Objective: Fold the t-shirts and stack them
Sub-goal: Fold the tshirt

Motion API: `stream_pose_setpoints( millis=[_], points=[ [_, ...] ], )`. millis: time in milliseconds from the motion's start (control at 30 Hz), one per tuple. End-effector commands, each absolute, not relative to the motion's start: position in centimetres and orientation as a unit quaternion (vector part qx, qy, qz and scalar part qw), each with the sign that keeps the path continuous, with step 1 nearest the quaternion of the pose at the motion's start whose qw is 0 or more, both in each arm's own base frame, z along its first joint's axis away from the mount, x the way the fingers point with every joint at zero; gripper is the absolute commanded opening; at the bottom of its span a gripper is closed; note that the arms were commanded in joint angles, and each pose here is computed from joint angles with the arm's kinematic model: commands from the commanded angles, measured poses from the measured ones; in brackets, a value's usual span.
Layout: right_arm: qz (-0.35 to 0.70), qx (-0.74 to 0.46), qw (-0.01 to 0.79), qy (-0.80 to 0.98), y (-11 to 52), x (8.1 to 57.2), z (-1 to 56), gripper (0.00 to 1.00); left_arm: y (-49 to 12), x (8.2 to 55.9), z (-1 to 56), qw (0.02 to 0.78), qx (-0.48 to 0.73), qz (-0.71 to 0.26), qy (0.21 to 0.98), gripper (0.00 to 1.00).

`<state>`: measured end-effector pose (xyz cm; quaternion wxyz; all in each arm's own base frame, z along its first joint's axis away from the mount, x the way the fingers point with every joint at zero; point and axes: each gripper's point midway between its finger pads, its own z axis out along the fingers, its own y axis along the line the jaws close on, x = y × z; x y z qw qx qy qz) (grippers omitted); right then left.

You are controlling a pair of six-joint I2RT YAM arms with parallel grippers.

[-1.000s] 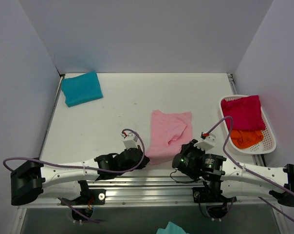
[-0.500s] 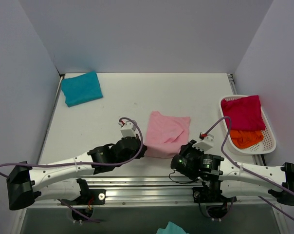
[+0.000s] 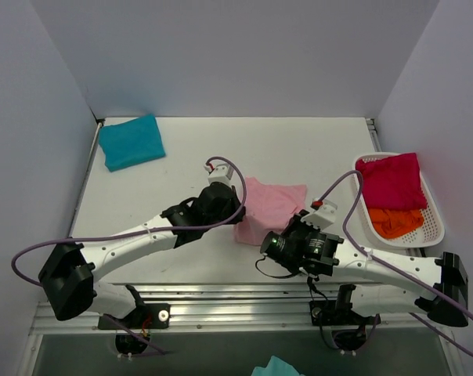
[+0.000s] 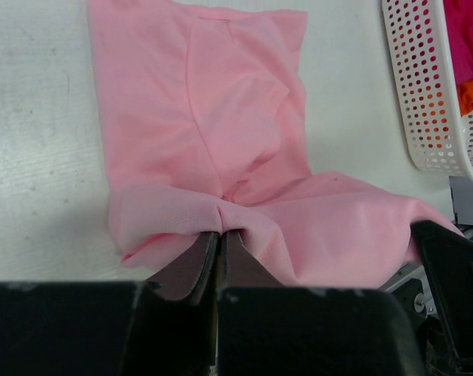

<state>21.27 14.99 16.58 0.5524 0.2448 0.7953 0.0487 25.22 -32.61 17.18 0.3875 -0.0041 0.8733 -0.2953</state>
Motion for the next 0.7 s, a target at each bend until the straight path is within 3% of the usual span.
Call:
stream_pose_setpoints(
  millis=[0, 667],
  points=[
    [0.005, 0.245, 0.594, 0.766, 12.9, 22.7, 19.1, 0.0, -34.8, 27.2, 21.3, 0.412, 0.017, -0.342, 0.844, 0.02],
    [-0.032, 0.305, 0.569, 0.763, 10.8, 29.2, 17.9, 0.0, -36.2, 32.9, 23.7, 0.423, 0.027, -0.357, 0.832, 0.02]
  ],
)
